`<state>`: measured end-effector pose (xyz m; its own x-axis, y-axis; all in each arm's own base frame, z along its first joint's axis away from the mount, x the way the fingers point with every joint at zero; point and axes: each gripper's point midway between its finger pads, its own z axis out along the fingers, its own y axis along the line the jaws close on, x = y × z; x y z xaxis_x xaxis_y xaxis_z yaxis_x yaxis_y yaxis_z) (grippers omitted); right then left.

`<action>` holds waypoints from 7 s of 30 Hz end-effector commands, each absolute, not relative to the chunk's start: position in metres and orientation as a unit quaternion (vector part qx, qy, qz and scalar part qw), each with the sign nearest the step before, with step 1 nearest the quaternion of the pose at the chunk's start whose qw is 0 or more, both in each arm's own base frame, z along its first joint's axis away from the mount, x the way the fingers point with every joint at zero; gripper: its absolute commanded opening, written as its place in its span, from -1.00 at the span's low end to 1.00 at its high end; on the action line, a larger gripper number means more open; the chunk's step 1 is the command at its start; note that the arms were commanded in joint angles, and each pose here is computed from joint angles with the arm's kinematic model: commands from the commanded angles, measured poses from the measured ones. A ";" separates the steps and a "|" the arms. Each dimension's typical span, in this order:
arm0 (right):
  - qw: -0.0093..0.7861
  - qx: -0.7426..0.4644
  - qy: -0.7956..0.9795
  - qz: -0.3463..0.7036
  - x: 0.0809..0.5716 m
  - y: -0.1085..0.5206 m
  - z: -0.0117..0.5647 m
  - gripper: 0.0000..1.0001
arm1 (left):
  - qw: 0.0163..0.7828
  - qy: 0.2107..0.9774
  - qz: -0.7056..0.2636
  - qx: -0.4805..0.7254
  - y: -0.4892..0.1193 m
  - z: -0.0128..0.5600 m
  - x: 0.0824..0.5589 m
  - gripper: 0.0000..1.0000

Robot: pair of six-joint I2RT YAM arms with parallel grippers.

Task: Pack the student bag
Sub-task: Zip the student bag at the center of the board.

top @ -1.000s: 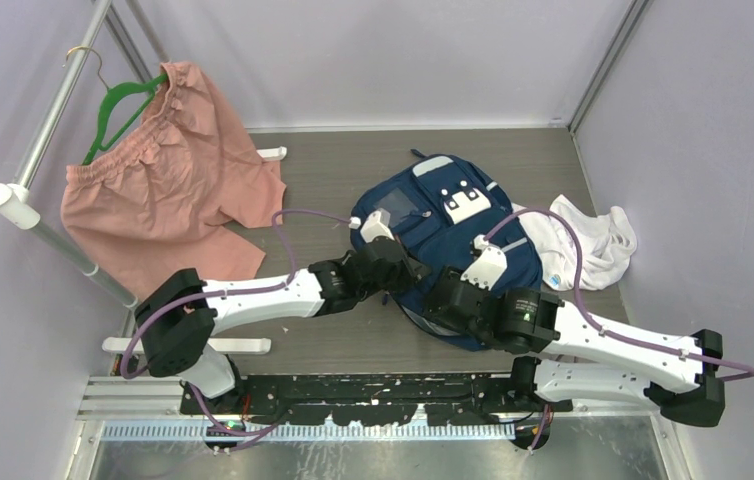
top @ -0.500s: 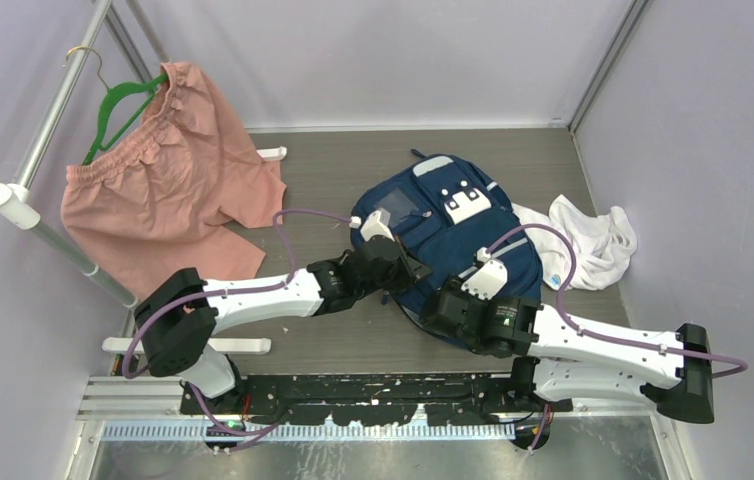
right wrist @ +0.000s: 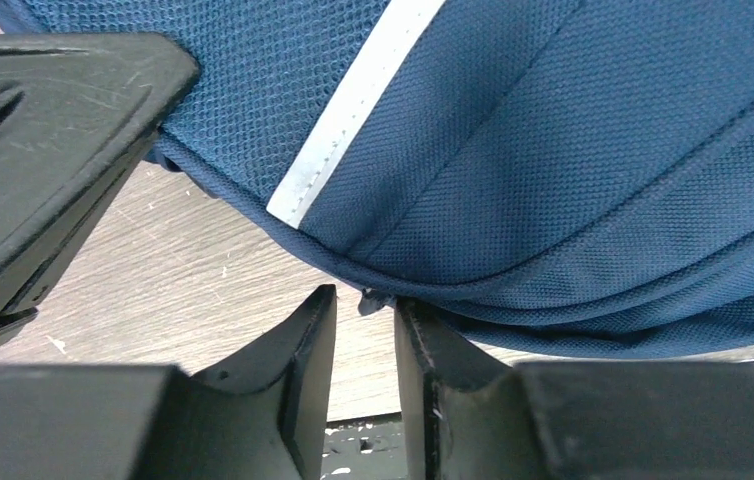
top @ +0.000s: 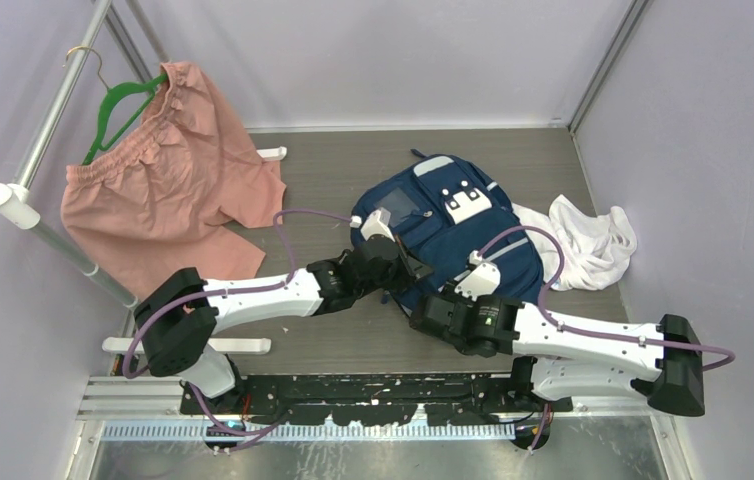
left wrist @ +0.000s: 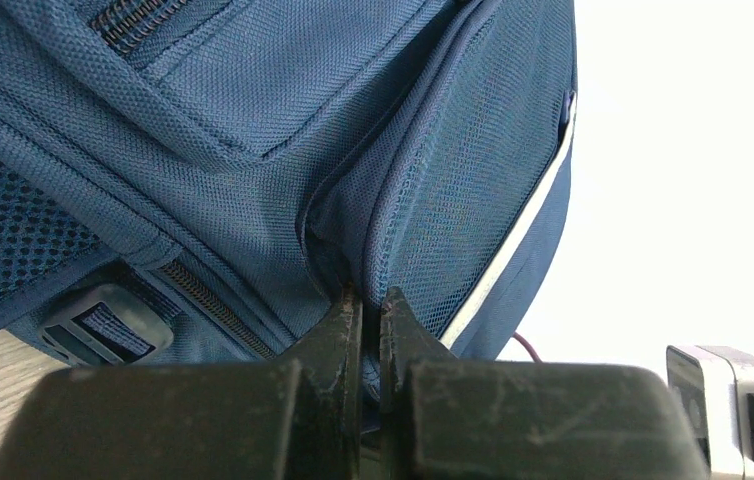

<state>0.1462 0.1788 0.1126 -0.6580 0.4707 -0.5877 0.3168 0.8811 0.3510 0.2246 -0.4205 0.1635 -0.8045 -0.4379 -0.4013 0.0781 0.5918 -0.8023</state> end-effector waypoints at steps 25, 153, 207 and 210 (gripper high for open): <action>0.363 0.100 0.916 0.136 0.141 0.183 0.140 -0.99 | 0.384 0.790 -0.437 -0.193 -0.319 0.211 0.281 -1.00; 0.284 -0.080 0.915 0.276 0.192 0.204 0.171 -0.99 | 0.593 0.738 -0.033 0.319 -0.354 0.224 0.200 0.17; 0.342 -0.030 0.929 0.138 0.255 0.174 0.170 -0.99 | 0.465 0.773 -0.170 0.396 -0.311 0.181 0.167 -1.00; 0.346 -0.026 0.928 0.139 0.271 0.179 0.170 -0.99 | 0.465 0.767 -0.185 0.401 -0.306 0.182 0.161 -1.00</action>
